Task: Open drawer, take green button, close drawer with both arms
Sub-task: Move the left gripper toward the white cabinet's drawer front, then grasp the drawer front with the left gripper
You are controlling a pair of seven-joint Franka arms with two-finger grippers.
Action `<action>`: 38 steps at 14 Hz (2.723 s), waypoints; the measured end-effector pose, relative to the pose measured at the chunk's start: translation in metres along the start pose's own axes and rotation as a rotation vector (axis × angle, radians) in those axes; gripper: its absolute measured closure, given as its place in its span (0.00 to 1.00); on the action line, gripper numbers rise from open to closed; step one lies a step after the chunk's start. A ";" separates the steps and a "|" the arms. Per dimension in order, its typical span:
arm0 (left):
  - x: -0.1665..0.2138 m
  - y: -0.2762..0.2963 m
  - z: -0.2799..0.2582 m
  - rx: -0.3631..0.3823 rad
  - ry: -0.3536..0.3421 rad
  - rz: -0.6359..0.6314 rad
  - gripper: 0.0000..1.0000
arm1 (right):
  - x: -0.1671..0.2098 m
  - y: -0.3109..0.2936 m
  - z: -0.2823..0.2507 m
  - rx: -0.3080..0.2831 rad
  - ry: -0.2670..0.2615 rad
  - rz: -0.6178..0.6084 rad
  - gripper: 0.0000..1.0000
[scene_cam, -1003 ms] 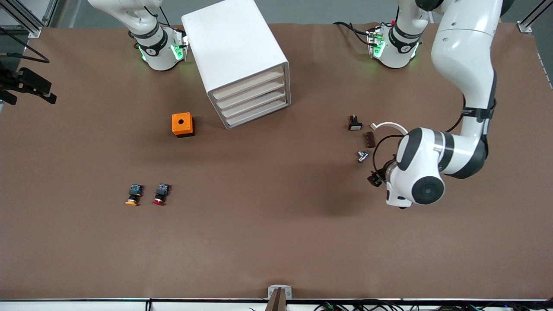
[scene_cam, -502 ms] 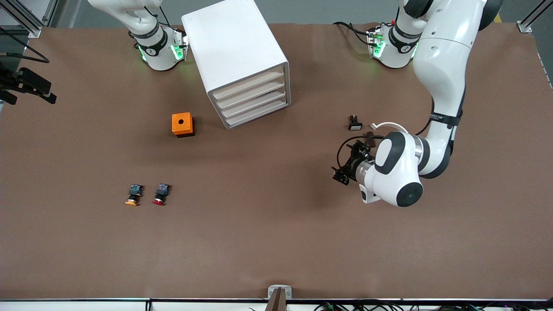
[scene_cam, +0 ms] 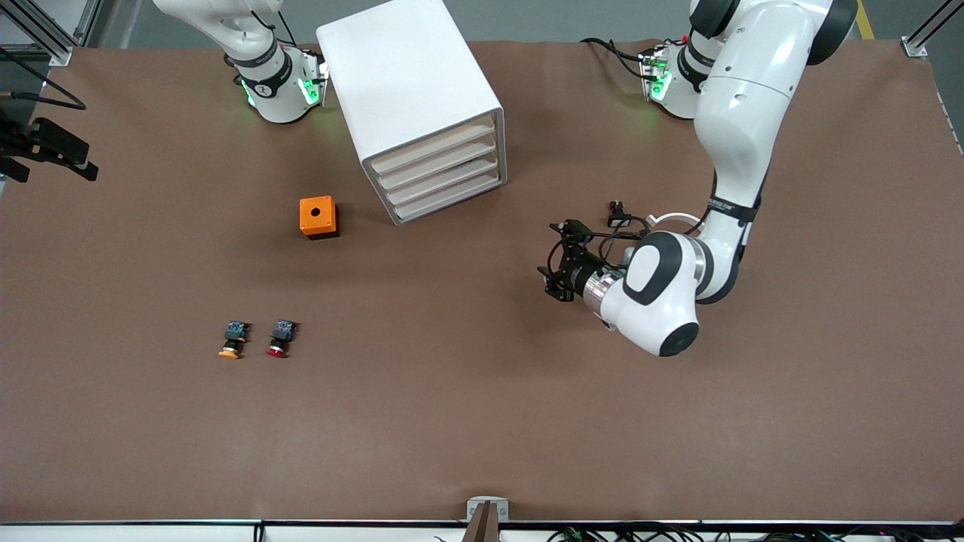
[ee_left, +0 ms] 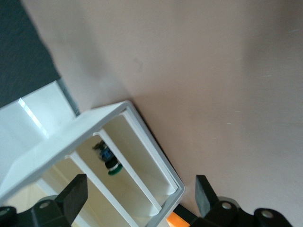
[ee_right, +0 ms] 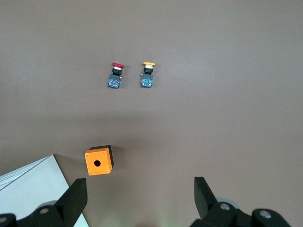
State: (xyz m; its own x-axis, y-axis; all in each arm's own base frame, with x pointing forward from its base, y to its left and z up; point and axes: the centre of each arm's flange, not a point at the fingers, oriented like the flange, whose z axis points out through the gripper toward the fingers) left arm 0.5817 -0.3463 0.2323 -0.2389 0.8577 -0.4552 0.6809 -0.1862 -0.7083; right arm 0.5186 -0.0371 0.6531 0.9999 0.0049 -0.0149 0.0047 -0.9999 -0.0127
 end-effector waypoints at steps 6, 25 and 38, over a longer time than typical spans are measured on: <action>-0.006 0.018 0.061 0.175 -0.111 -0.301 0.04 | -0.001 0.001 0.001 0.001 -0.007 0.003 0.00; -0.030 -0.001 0.225 0.466 0.077 -0.412 0.44 | -0.002 0.003 0.001 0.001 -0.012 0.007 0.00; -0.022 -0.004 0.241 0.474 0.144 -0.420 0.55 | -0.002 0.012 0.001 0.002 -0.012 0.023 0.00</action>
State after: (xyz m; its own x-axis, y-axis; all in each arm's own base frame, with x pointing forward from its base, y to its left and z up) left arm 0.4167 -0.4798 0.1150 -0.3008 0.9531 -0.0344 0.1626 0.0158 -0.9866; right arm 0.5163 -0.0490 0.6521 0.9995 -0.0177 -0.0272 -0.0181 -0.9997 -0.0143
